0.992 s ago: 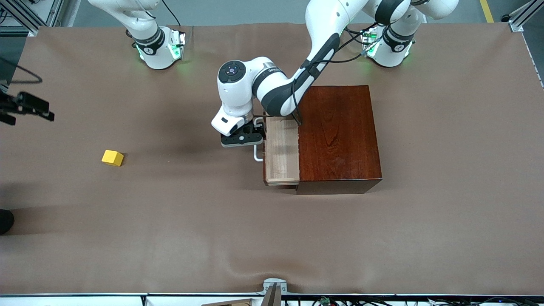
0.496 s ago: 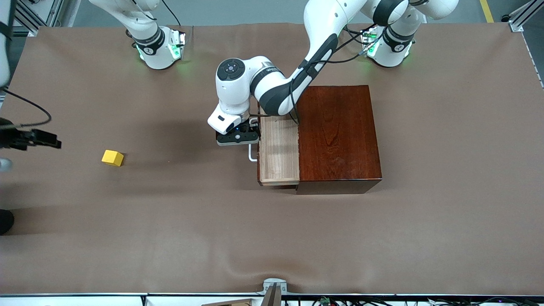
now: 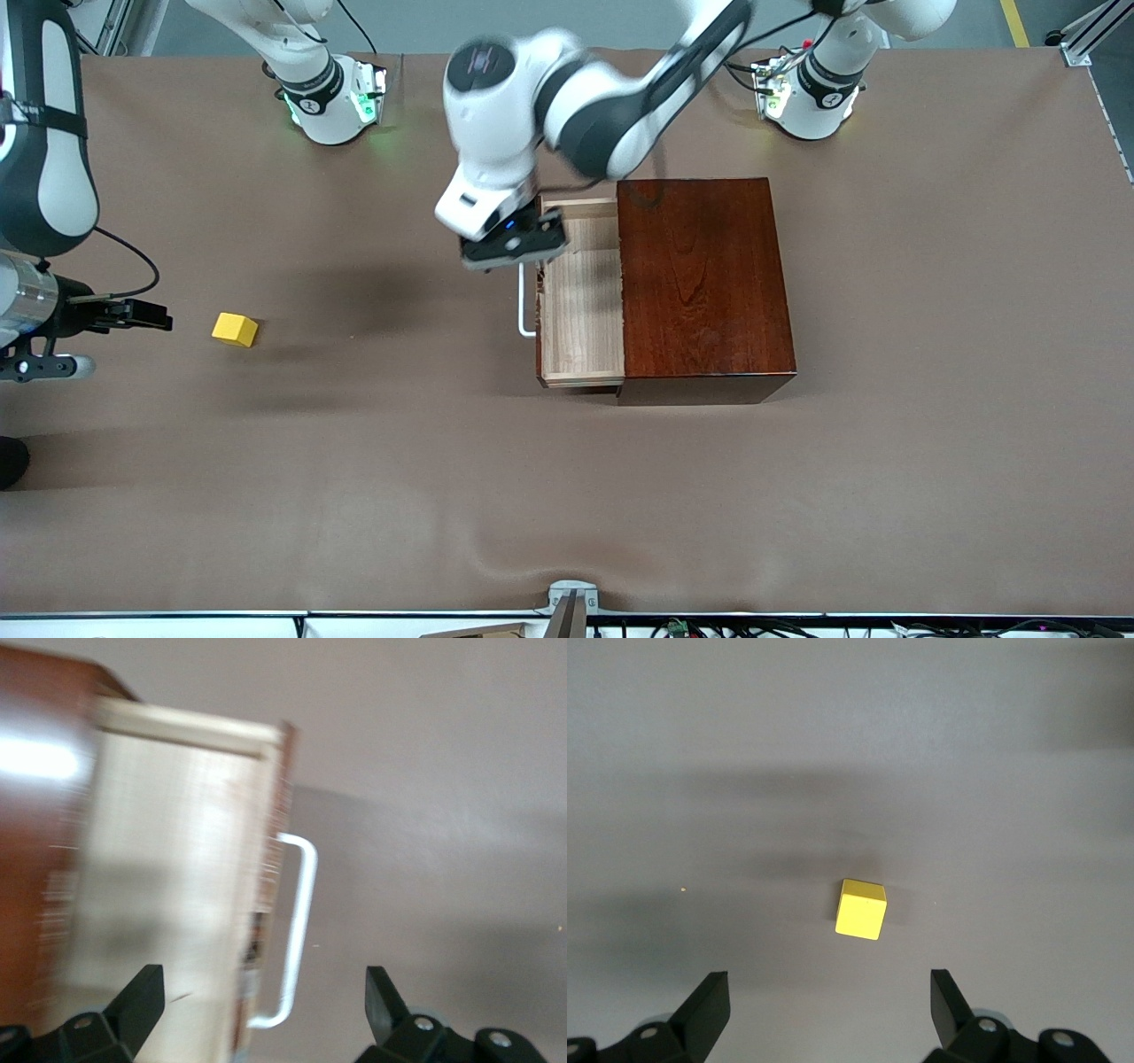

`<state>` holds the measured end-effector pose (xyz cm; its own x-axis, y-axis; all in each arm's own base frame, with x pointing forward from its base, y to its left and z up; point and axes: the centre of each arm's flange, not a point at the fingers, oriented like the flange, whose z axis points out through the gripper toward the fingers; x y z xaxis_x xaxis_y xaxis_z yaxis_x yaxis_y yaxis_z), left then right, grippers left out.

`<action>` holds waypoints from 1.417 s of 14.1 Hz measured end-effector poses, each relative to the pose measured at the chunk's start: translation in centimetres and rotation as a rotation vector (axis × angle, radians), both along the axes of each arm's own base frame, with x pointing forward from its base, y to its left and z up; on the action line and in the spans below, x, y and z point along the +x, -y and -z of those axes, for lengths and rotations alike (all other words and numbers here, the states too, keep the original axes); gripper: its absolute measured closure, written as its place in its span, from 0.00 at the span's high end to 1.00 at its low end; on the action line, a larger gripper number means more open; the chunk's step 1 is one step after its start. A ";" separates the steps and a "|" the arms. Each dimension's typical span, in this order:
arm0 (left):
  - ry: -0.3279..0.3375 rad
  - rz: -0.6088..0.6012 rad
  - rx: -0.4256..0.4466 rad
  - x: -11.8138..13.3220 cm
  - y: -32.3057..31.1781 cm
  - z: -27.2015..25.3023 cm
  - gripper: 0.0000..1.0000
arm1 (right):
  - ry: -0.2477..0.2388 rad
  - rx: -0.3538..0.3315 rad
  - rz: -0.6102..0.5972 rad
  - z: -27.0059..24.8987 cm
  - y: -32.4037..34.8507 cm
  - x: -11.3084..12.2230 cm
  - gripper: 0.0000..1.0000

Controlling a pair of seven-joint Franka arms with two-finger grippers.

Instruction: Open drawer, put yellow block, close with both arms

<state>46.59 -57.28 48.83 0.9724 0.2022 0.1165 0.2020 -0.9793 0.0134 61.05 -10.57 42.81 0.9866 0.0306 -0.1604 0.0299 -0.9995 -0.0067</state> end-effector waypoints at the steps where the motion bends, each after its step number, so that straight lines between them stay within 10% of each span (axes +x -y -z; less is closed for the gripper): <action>1: -0.012 -0.041 0.018 1.0 -3.4 -3.7 1.00 | -0.003 0.000 0.001 0.6 0.1 0.1 1.00; 11: -0.103 0.018 0.087 13.2 -35.8 -14.4 1.00 | -0.012 0.007 0.040 13.1 2.4 -2.4 1.00; 15: -0.140 0.091 0.088 13.0 -46.3 -14.5 1.00 | 0.012 0.005 0.036 16.4 1.9 -3.9 1.00; 20: -0.111 0.153 0.075 7.0 -52.4 -13.7 1.00 | 0.002 0.006 0.048 19.4 2.5 -4.5 1.00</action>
